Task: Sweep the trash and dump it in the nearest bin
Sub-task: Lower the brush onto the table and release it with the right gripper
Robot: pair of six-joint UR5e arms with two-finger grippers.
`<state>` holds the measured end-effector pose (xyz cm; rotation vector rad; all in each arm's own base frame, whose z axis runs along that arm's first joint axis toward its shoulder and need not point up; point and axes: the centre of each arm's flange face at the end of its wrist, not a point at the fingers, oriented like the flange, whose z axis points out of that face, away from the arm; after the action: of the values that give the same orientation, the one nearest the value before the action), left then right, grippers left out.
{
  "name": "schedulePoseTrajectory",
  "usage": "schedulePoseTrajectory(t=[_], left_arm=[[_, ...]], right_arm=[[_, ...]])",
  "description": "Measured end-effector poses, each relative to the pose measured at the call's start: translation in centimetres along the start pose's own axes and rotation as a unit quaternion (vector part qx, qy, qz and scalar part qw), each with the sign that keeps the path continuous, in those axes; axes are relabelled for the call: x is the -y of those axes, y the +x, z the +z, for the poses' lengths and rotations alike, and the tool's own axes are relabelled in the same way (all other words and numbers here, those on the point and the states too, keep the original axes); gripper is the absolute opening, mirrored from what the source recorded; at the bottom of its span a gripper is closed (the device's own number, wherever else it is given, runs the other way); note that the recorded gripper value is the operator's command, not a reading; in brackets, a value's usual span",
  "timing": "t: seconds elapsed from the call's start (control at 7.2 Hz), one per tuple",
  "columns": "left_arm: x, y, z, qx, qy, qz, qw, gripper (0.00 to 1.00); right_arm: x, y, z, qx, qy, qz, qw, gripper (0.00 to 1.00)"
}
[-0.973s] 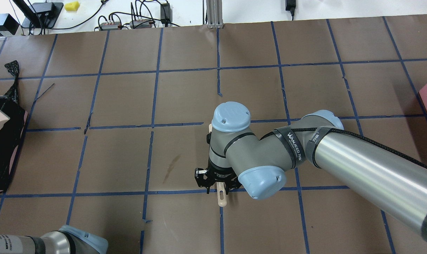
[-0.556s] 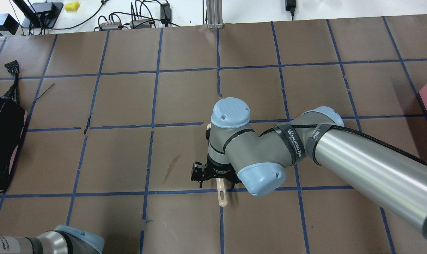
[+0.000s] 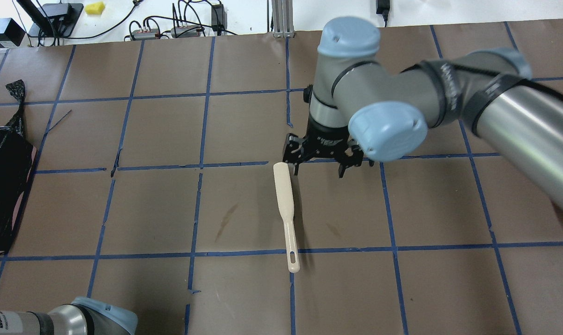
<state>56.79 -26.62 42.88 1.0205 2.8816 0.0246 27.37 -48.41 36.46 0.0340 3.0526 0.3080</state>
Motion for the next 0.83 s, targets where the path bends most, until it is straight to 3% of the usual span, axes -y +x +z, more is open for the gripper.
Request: schedulePoseTrajectory(t=[0.28,0.42,0.56,0.83], left_arm=[[1.9,-1.2,0.3,0.015,-0.039,0.018,0.9989,0.04],[2.9,-1.7,0.2,0.025,-0.051,0.028,0.998,0.04],[4.0,-2.1,0.0,0.036,-0.066,0.039,0.9965,0.05],[6.5,-2.9,-0.7,0.056,-0.112,0.061,0.9903,0.05]], right_arm=[[1.4,5.1,-9.2,-0.036,0.001,-0.045,0.9983,1.0],[1.5,7.0,-12.2,-0.038,0.022,-0.067,0.9968,1.0],[1.1,8.6,-14.5,-0.042,0.053,-0.09,0.9936,1.0],[0.5,10.0,-15.5,-0.05,0.073,-0.108,0.9902,1.0]])
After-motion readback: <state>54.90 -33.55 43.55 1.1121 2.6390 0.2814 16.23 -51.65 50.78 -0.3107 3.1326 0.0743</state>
